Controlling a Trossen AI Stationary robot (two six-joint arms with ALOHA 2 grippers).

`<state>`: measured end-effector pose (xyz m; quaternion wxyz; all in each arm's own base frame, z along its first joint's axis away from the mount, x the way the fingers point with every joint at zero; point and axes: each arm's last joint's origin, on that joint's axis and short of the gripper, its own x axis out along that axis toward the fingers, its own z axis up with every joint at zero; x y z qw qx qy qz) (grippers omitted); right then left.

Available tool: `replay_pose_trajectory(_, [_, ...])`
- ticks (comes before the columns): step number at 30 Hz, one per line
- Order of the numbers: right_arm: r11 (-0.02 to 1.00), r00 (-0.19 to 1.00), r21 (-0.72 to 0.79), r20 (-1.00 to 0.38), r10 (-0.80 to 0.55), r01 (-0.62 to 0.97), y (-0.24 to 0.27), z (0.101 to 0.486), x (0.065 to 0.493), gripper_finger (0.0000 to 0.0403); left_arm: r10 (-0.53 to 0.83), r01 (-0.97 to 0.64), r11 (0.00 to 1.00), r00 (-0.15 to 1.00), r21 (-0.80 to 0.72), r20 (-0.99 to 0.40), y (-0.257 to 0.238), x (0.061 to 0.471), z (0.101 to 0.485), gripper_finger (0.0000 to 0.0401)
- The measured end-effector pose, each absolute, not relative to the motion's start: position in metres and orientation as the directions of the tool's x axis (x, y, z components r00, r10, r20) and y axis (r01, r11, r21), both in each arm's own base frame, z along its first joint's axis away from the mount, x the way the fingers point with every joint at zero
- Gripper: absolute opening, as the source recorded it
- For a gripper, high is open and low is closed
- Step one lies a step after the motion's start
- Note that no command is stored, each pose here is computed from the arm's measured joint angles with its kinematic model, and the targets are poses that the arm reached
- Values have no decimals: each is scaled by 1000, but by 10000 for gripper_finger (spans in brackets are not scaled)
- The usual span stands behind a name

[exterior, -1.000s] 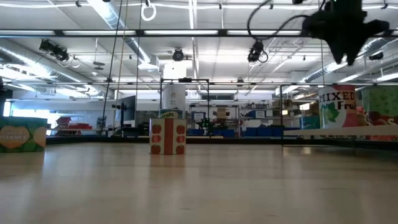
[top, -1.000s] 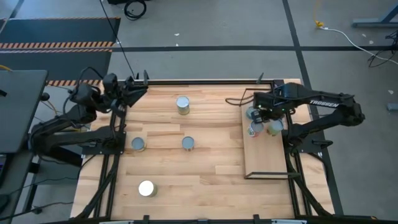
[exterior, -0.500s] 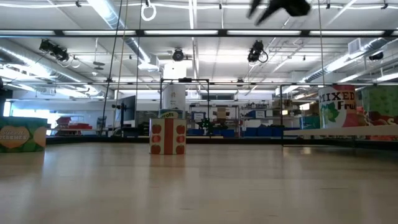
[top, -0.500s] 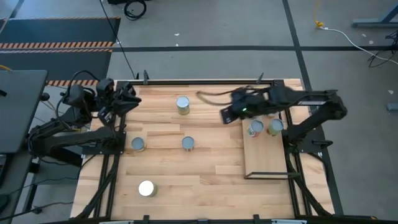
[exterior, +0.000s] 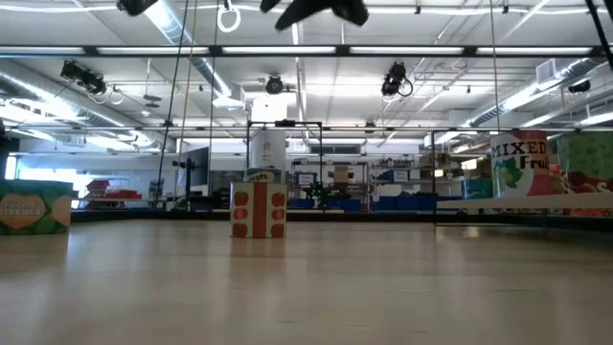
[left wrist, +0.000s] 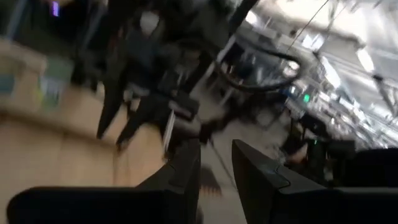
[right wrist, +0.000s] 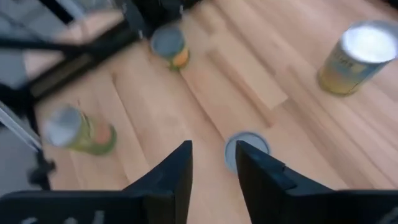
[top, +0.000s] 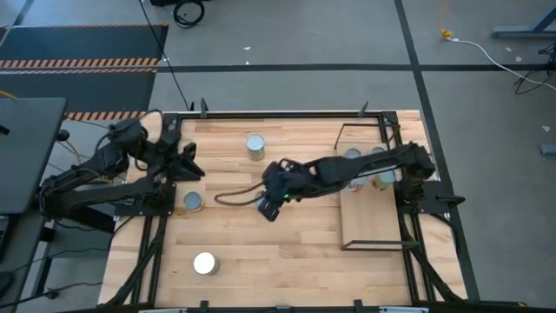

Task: Pick and place cans onto a shelf
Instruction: Put the canned tomatoes can on the shelf

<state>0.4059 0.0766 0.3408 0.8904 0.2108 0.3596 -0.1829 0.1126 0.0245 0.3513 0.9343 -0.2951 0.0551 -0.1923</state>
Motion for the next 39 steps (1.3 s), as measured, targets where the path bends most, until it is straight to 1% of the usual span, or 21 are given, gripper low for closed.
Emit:
replay_pose_trajectory(4, [888, 625, 198, -771, -120, 414, 78, 315, 420, 169, -411, 239, 739, 901, -630, -140, 23, 111, 332, 98])
replay_pose_trajectory(8, [937, 587, 120, -803, -102, 327, 74, 295, 432, 234, -376, 138, 755, 892, -641, -250, 23, 108, 319, 98])
replay_pose_trajectory(11, [967, 569, 45, -815, -109, 249, 71, 282, 439, 295, -329, 83, 773, 900, -629, -285, 25, 108, 316, 98])
replay_pose_trajectory(14, [991, 564, -8, -822, -81, 131, 65, 269, 449, 355, -280, 47, 794, 914, -607, -296, 26, 108, 316, 98])
replay_pose_trajectory(16, [998, 556, -26, -829, -56, 62, 60, 259, 455, 385, -231, 13, 816, 923, -578, -306, 27, 108, 316, 98])
replay_pose_trajectory(17, [999, 550, -29, -834, -44, 35, 57, 254, 458, 392, -205, -9, 823, 928, -568, -312, 28, 108, 316, 98])
replay_pose_trajectory(20, [999, 514, -41, -857, -38, 6, 47, 236, 465, 388, -129, -75, 835, 936, -546, -327, 30, 109, 315, 98])
replay_pose_trajectory(24, [998, 472, -64, -880, -52, -11, 33, 214, 472, 382, -85, -113, 840, 939, -531, -334, 32, 109, 315, 98])
replay_pose_trajectory(28, [996, 452, -87, -890, -61, -38, 22, 194, 480, 390, -78, -120, 838, 939, -532, -335, 32, 109, 315, 98])
replay_pose_trajectory(34, [996, 430, -77, -901, -55, -33, 14, 186, 481, 399, -75, -126, 832, 939, -540, -335, 32, 109, 315, 98])
replay_pose_trajectory(36, [998, 396, -51, -918, -32, -37, 11, 178, 480, 397, -75, -129, 828, 939, -546, -335, 32, 109, 315, 98])
replay_pose_trajectory(39, [999, 394, -5, -919, 17, -53, 9, 170, 482, 395, -74, -132, 822, 940, -555, -333, 32, 109, 315, 98])
